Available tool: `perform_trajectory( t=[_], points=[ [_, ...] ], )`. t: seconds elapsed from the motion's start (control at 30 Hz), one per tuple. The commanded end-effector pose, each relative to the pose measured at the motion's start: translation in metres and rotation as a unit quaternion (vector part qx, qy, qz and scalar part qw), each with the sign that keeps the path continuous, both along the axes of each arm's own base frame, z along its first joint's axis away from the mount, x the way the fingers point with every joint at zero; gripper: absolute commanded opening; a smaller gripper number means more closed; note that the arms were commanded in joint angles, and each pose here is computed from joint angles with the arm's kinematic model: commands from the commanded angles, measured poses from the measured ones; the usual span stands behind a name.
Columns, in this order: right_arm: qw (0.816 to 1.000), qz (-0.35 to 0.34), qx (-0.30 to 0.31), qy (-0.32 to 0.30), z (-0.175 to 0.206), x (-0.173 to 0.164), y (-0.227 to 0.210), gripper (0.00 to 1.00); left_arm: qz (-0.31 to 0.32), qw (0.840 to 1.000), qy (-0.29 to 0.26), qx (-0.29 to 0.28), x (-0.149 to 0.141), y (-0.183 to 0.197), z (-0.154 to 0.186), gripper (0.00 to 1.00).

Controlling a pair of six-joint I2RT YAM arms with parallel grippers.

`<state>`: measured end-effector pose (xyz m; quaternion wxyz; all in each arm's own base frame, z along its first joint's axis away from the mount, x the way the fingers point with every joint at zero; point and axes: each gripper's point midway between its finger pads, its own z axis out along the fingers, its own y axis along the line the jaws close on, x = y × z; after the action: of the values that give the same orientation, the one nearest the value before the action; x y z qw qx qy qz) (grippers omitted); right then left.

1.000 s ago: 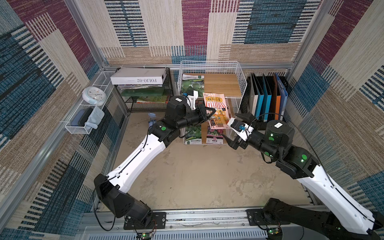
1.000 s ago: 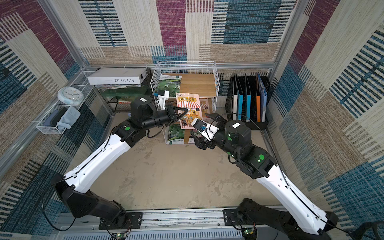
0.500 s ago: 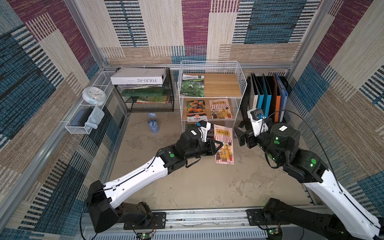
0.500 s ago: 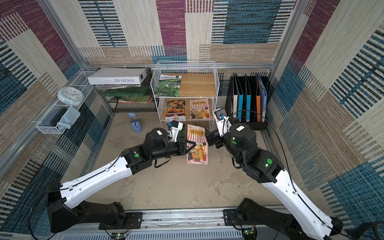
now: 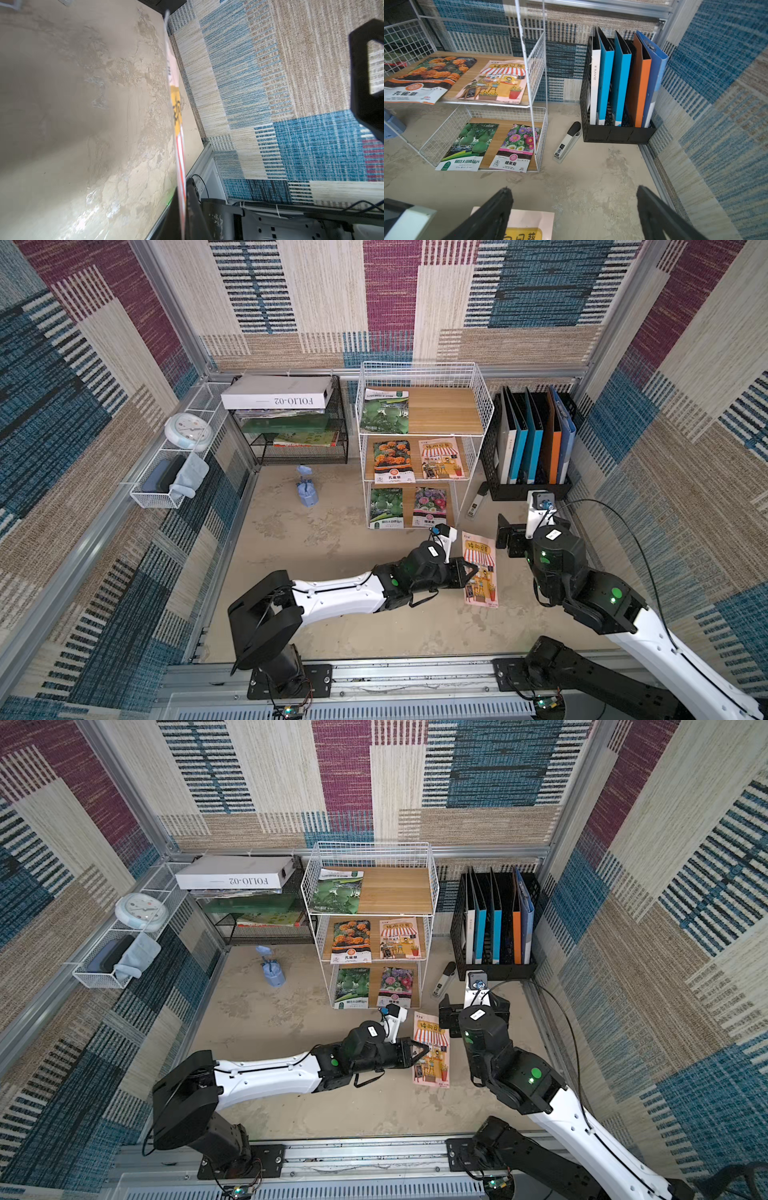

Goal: Take the seed bag off the shelf
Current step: Place the seed packet at the center of the board.

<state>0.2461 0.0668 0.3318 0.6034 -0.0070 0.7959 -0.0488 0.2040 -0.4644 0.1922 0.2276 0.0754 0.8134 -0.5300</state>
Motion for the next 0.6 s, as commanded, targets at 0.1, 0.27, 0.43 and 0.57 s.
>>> perform_trajectory(
  t=[0.1,0.27,0.43,0.57],
  points=[
    [0.998,-0.041,0.041,-0.013,-0.006,-0.006,-0.016,0.97,0.015,0.999,-0.008,-0.052,-0.001,-0.05,-0.009,0.0],
    [0.998,-0.023,0.051,-0.013,-0.006,-0.002,-0.006,0.97,0.023,0.997,0.008,-0.076,0.004,-0.088,-0.035,0.0],
    [0.999,-0.018,0.05,-0.01,-0.011,-0.001,-0.003,0.97,0.037,0.997,-0.005,-0.062,0.012,-0.11,-0.047,0.0],
    [0.999,-0.015,0.05,-0.01,-0.016,-0.001,-0.002,0.98,0.039,0.999,0.017,-0.034,0.012,-0.128,-0.072,0.0]
  ],
)
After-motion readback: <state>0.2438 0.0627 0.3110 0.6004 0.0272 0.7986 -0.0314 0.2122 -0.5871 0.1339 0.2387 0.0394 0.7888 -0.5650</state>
